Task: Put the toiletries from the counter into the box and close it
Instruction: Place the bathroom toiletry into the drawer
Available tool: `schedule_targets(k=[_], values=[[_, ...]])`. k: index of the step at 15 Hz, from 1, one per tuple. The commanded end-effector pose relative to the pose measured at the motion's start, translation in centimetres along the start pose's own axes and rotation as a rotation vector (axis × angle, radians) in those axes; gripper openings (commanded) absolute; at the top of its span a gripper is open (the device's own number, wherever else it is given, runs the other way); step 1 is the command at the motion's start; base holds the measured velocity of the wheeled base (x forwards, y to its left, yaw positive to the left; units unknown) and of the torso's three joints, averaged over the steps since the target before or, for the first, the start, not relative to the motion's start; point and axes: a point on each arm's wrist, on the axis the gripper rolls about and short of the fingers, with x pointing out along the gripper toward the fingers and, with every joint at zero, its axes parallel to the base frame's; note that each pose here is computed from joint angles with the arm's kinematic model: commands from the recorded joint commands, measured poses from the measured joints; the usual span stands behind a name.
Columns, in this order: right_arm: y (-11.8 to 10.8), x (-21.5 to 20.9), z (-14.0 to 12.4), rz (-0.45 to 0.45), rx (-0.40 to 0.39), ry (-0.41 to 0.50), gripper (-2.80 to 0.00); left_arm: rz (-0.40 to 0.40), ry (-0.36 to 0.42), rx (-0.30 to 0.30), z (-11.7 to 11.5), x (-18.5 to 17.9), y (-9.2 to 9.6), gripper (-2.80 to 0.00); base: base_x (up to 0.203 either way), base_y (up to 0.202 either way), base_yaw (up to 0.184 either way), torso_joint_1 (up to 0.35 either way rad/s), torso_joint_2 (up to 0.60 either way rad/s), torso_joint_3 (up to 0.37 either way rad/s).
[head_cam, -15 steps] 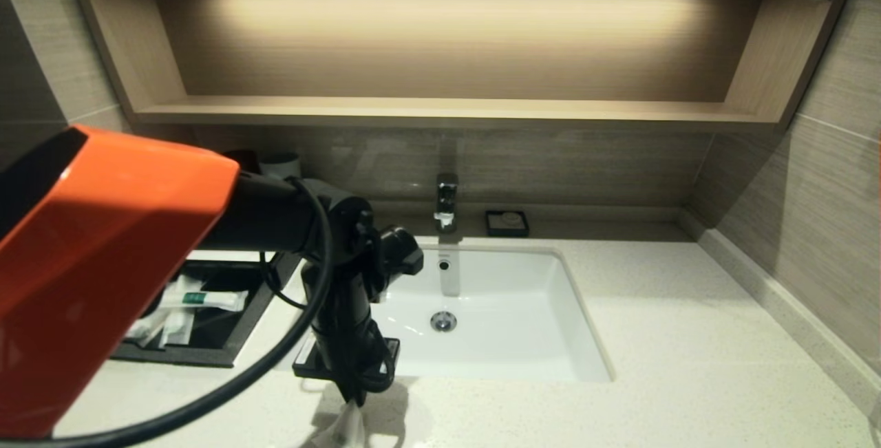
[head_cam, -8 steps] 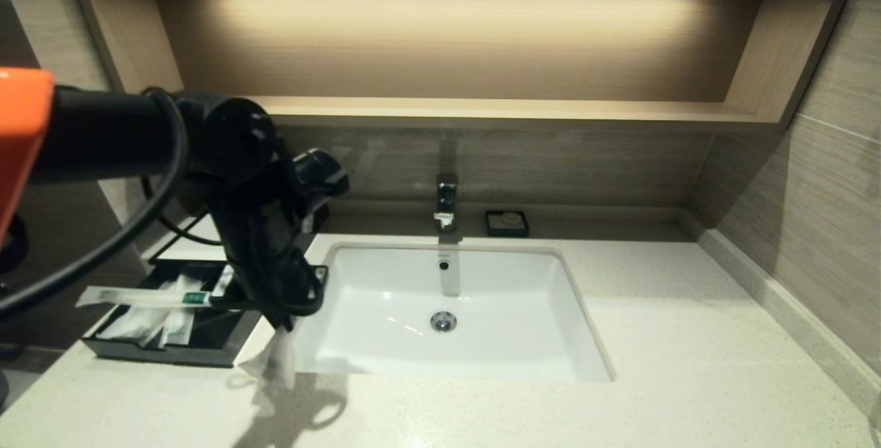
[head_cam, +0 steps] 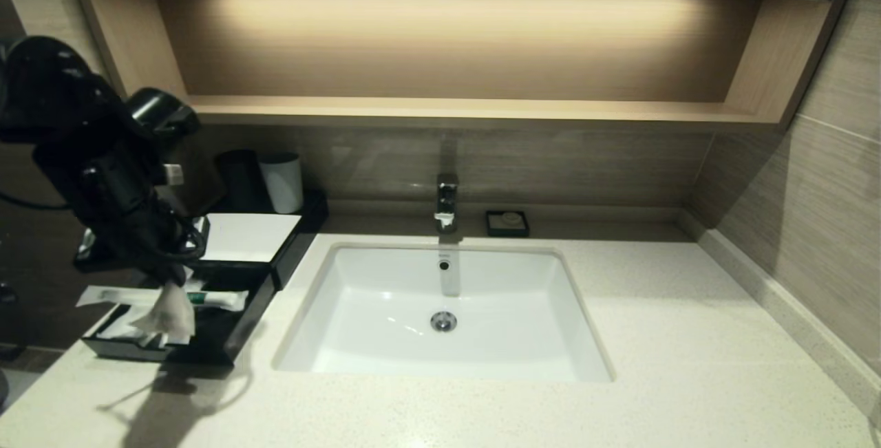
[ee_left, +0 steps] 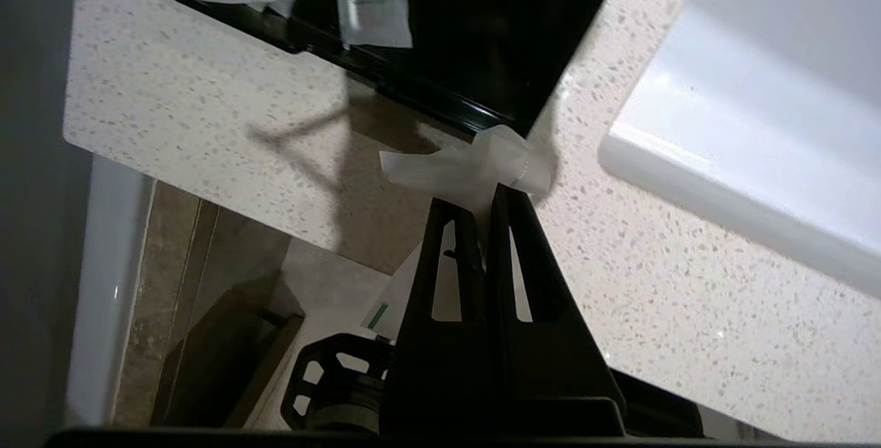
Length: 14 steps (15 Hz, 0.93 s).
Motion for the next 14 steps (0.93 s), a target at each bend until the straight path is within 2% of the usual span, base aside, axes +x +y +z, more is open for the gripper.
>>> schedule_targets(k=[1,4,6,9,14], values=[[0.0,0.0,0.0,0.001,0.001,0.001,-2.8,0.009,-0.032,-0.051,0.8,1.2,1.7,-2.8,0.0,0.0,0.0,0.0,0.0,0.0],[0.0,0.0,0.0,-0.001,0.001,0.001,-2.8,0.007,-0.034,0.0,1.0,3.6,3.2,-2.8,0.0,0.0,0.0,0.0,0.0,0.0],[0.0,0.0,0.0,0.0,0.001,0.001,-2.8,-0.035,0.004,-0.01,0.9,4.6,4.0,-2.8,0.0,0.0,0.0,0.0,0.0,0.0],[0.0,0.0,0.0,-0.001,0.001,0.001,-2.8,-0.037,0.027,-0.001,1.2,5.7,4.0,-2.8,0.0,0.0,0.0,0.0,0.0,0.0],[0.0,0.0,0.0,-0.001,0.001,0.001,-2.8,-0.031,0.017,-0.012,2.4,8.6,4.5,-2.8,0.0,0.0,0.0,0.0,0.0,0.0]])
